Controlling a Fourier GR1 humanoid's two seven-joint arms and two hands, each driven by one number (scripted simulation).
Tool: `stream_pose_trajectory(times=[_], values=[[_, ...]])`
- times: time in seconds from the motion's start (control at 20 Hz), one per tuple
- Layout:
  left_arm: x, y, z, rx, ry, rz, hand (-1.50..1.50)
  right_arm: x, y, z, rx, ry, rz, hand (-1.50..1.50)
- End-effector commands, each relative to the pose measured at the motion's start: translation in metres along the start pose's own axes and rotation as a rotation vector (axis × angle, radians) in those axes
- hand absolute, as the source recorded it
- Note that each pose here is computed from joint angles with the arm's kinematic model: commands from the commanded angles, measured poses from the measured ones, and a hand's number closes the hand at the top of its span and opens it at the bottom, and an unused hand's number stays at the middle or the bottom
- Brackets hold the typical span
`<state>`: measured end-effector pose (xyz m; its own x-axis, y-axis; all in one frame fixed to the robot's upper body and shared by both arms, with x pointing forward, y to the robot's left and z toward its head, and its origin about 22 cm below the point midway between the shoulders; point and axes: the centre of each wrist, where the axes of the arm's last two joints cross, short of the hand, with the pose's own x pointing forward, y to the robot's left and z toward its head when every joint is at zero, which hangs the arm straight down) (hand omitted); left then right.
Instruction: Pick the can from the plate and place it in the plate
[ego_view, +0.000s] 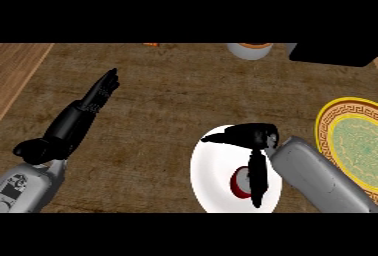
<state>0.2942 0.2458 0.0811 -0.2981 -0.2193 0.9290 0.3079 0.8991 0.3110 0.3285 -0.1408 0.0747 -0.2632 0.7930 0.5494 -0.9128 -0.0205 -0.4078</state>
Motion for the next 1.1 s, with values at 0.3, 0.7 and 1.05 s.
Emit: stream_pose_trajectory(times=[0.3, 0.7, 1.05], values=[[-0.004, 0.009, -0.004, 0.048, 0.037, 0.005, 0.0, 0.082, -0.048, -0.066, 0.255, 0.211, 0.185, -1.5], [-0.004, 0.001, 0.001, 0.058, 0.029, -0.017, 0.0, 0.091, -0.071, -0.083, 0.468, 0.338, 0.226, -1.5], [-0.007, 0.009, 0.028, 0.056, 0.041, -0.02, 0.0, 0.096, -0.094, -0.082, 0.444, 0.434, 0.2, -1.5]])
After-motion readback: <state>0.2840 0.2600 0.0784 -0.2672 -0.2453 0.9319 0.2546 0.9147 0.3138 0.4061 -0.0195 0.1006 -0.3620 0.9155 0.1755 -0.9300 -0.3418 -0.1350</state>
